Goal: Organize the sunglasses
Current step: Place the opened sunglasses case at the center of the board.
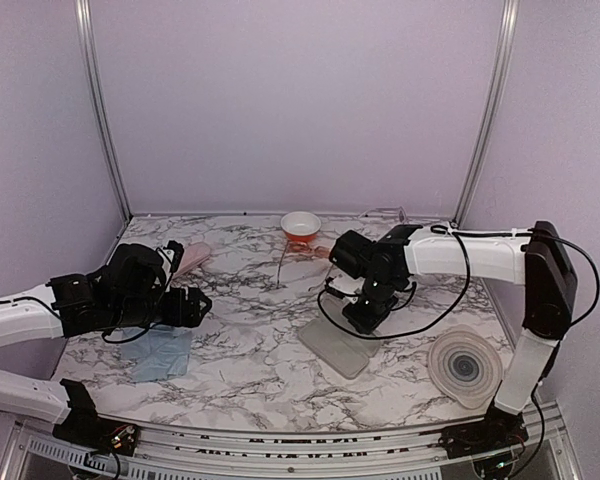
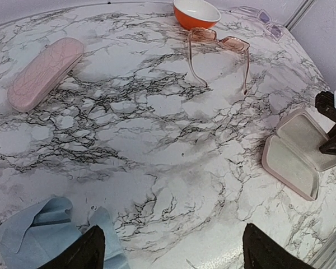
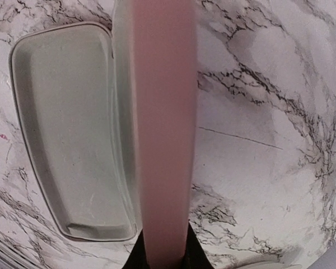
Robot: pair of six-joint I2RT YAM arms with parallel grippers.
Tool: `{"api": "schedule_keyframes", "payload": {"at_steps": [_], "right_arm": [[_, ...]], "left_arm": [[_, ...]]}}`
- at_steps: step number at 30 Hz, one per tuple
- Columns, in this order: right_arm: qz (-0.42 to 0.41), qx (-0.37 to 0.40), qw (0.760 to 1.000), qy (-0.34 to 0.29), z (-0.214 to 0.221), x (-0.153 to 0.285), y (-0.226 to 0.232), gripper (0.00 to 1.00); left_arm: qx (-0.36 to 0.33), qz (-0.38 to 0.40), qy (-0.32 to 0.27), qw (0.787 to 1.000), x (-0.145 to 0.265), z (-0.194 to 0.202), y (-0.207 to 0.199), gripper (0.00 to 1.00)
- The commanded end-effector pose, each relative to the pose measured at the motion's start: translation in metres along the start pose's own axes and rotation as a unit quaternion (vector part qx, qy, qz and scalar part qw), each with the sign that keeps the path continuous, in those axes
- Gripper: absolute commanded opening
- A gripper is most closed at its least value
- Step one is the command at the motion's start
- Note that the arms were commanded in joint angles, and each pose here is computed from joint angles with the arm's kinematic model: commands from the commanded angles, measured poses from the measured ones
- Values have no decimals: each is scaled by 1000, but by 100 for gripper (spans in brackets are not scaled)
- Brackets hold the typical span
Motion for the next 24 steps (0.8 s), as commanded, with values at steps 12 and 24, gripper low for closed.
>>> {"api": "schedule_keyframes", "payload": {"at_steps": [12, 24], "right_arm": [[3, 40, 998, -49, -15, 12, -3, 42], [-21, -42, 972, -229, -27, 97, -6, 72]], "left_arm": [[-5, -3, 37, 999, 2, 21, 3, 82], [8, -51, 100, 994, 16, 60, 10, 68]]}}
Point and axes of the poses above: each gripper's point midway between its finger pads, its own x axis back along the fingers, its own y axis along the line the jaws close on, z = x × y, the point moved 7 cm from there along x, back along the fingers, and after that the axes turned 2 degrees about x, right-handed, at the moved point
